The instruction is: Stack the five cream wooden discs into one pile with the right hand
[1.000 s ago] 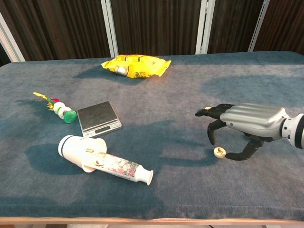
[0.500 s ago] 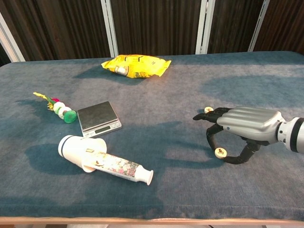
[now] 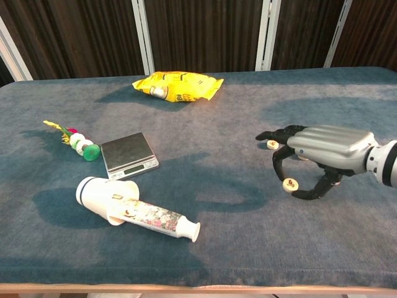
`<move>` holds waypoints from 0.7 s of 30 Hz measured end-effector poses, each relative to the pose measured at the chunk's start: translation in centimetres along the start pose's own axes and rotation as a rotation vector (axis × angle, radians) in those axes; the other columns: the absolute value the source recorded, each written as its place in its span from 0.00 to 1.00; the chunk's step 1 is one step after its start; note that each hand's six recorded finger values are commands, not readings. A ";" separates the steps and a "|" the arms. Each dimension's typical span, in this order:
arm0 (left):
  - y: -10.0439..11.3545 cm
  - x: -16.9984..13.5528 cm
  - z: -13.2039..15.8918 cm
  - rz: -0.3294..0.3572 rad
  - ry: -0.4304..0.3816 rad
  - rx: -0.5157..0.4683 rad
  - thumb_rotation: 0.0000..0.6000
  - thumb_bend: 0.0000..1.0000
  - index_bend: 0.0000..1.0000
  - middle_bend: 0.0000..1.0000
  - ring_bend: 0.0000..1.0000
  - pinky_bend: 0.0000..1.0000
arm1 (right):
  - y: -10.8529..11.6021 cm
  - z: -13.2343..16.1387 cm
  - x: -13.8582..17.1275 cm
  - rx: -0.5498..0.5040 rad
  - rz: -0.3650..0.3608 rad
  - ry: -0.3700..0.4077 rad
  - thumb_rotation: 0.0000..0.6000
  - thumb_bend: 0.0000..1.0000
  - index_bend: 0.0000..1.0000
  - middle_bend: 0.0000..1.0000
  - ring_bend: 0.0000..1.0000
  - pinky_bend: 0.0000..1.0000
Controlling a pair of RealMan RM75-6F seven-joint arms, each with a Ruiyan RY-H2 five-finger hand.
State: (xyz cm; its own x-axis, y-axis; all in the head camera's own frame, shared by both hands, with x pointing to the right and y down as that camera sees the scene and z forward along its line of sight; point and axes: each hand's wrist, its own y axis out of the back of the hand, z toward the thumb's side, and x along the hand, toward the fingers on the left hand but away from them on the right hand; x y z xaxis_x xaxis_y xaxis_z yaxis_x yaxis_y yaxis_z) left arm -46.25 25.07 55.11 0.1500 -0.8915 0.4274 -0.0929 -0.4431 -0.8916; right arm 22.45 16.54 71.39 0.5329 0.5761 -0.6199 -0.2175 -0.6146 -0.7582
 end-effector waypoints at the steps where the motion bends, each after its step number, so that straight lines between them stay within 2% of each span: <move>1: 0.0 0.0 0.0 -0.001 0.000 0.000 1.00 0.50 0.00 0.00 0.00 0.00 | 0.4 -0.6 0.1 -0.004 -0.009 -0.016 1.00 0.47 0.69 0.06 0.00 0.00; 5: -0.1 0.0 0.0 -0.005 0.001 -0.009 1.00 0.50 0.00 0.00 0.00 0.00 | 0.9 -2.9 1.0 -0.006 -0.014 -0.076 1.00 0.47 0.69 0.06 0.00 0.00; 10: 0.0 0.0 0.0 -0.004 0.001 -0.009 1.00 0.50 0.00 0.00 0.00 0.00 | 0.2 -5.3 2.1 -0.011 -0.009 -0.137 1.00 0.47 0.69 0.06 0.00 0.00; 21: -0.4 0.1 0.1 -0.019 0.003 -0.003 1.00 0.50 0.00 0.00 0.00 0.00 | -1.9 -6.9 3.5 -0.007 0.021 -0.163 1.00 0.47 0.69 0.07 0.00 0.00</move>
State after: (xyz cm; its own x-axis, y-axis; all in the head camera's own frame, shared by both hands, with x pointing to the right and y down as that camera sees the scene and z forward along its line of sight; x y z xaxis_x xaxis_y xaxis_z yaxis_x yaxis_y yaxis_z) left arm -46.07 25.14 55.48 0.1492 -0.8832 0.4447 -0.0926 -0.4602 -0.8830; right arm 30.33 16.03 72.09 0.3885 0.6422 -0.6608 -0.2212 -0.6312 -0.7434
